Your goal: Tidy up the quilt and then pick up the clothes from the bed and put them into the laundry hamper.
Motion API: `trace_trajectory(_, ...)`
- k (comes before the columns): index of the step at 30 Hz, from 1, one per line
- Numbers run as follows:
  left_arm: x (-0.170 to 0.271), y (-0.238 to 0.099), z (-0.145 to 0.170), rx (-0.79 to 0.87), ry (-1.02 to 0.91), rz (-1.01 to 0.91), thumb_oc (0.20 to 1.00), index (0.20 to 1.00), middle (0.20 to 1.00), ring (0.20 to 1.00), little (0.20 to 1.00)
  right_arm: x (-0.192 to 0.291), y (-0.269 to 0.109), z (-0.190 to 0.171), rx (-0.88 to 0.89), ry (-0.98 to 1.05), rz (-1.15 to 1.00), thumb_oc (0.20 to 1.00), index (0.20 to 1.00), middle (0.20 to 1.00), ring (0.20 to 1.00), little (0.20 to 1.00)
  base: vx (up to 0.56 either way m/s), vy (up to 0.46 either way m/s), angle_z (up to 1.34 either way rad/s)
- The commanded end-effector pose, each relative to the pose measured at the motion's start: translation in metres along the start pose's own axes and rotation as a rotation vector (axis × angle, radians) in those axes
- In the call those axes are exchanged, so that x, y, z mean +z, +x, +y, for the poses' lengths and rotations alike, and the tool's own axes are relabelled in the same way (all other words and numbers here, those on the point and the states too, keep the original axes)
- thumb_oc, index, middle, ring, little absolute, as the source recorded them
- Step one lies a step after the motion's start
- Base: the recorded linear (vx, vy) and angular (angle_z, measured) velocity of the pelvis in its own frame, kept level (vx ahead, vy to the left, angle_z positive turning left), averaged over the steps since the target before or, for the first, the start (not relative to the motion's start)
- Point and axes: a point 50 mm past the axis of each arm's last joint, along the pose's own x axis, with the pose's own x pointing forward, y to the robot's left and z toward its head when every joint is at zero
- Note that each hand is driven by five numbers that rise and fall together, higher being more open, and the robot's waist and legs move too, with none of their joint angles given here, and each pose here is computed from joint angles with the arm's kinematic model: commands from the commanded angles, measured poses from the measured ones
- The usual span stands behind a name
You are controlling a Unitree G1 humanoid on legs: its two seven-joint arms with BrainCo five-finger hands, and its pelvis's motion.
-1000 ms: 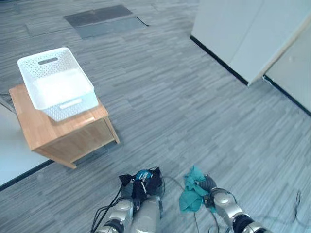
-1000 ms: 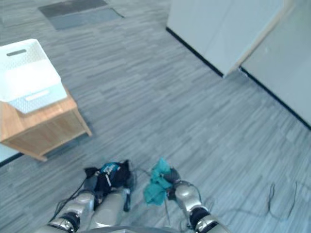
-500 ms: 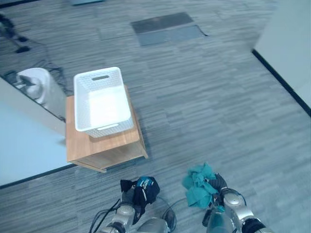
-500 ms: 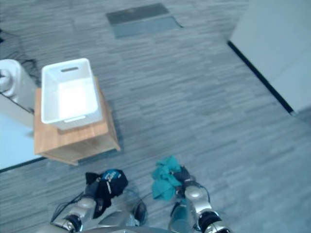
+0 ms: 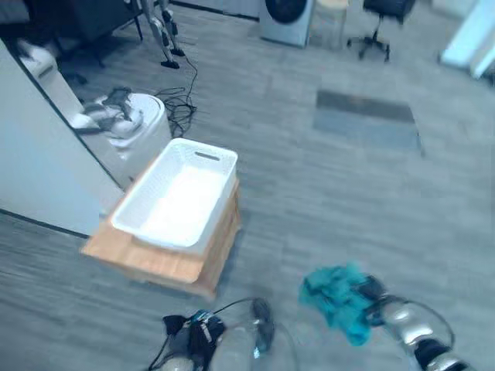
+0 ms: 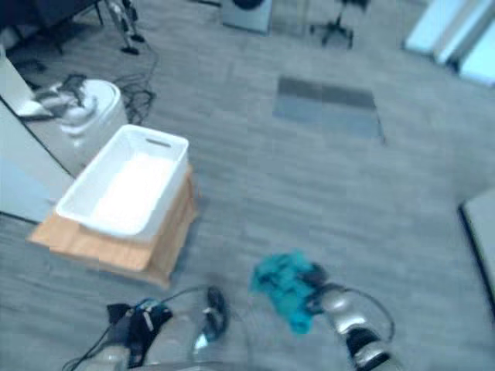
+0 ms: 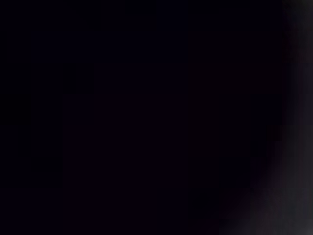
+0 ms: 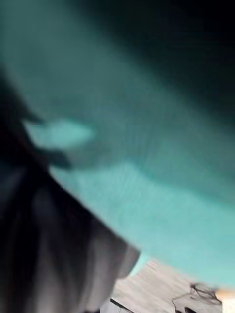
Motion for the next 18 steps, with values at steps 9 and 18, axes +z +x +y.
trace_trajectory(9,0.055,0.002,-0.024,-0.032,0.013,-0.210,0.200,0.200,0.200,0.200,0.200,0.081,0.005,-0.002,0.027,0.097,-0.361,0.200,0.200,0.200,0.200,0.200,0.59,-0.254,2.02)
trace_trajectory(18,0.051,-0.004,-0.019,-0.050,-0.074,-0.252,0.200,0.200,0.200,0.200,0.200,0.117,-0.004,-0.025,-0.030,-0.001,-0.506,0.200,0.200,0.200,0.200,0.200,0.23,-0.164,1.36)
